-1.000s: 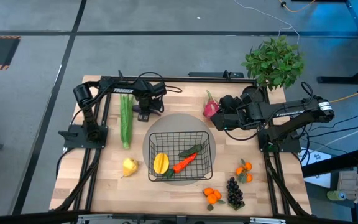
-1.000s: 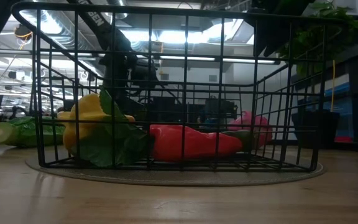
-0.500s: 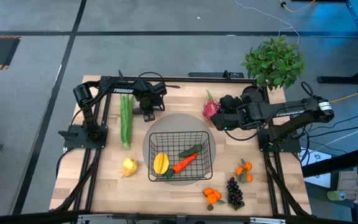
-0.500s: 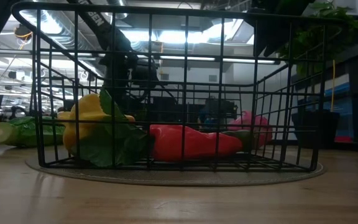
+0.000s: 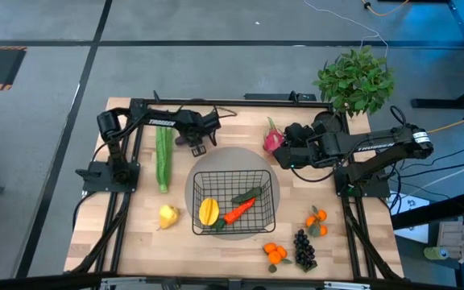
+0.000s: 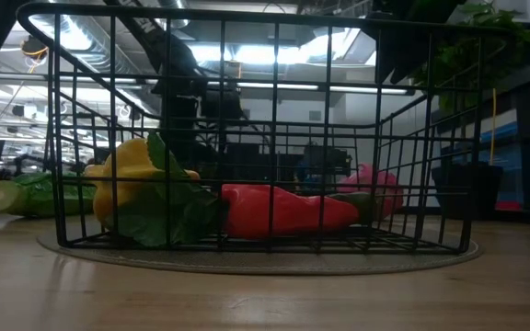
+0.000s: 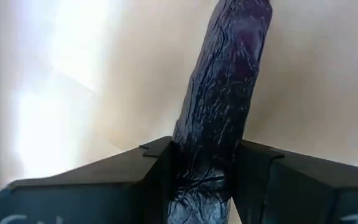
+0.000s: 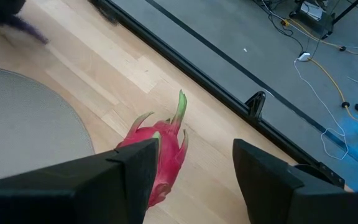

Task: Build produce basket
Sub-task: Put the eggplant into the wire basket, then put the top tangerines into the wire basket

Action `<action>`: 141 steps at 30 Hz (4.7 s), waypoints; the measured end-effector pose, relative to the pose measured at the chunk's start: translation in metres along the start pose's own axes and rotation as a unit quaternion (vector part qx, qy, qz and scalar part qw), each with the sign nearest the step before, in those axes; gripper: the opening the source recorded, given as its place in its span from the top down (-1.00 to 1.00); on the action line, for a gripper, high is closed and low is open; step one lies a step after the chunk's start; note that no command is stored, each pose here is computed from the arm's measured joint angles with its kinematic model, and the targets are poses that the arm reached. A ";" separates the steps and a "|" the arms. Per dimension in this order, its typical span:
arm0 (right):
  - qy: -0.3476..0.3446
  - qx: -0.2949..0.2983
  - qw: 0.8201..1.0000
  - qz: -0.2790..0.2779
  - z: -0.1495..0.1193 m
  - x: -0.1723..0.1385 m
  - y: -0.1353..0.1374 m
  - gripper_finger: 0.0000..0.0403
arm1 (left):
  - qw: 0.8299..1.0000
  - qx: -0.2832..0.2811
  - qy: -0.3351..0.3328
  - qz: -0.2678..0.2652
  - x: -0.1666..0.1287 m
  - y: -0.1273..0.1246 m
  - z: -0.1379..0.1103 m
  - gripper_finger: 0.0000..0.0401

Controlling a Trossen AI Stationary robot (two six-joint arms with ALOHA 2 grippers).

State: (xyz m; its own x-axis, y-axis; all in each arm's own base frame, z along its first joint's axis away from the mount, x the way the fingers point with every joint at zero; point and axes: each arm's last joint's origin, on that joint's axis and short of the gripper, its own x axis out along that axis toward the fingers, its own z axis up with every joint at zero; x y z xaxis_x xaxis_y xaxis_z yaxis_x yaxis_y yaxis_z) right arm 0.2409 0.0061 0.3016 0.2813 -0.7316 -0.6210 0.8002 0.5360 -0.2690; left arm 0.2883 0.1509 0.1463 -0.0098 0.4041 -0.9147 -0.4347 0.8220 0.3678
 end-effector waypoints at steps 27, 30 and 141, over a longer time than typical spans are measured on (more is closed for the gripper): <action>-0.003 0.000 1.000 -0.003 0.000 0.000 0.000 -0.01 | 0.913 -0.050 -0.404 0.007 -0.194 -0.017 -0.024 0.50; -0.003 0.000 1.000 -0.003 0.000 0.000 0.000 -0.01 | 0.899 -0.052 -0.434 -0.008 -0.203 -0.025 -0.024 0.49; -0.058 0.035 0.997 -0.047 0.004 0.013 0.016 -0.01 | 0.879 0.112 -0.379 -0.267 -0.219 -0.097 -0.058 0.31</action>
State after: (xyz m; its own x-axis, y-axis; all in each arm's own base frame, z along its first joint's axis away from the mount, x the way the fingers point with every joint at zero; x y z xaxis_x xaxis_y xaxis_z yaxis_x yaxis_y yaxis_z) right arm 0.2596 0.0035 0.2923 0.2600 -0.8226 -0.5057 0.8595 0.4359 -0.2671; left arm 0.2801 -0.0403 0.3008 0.7816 0.0179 -0.6235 -0.0055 0.9997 0.0219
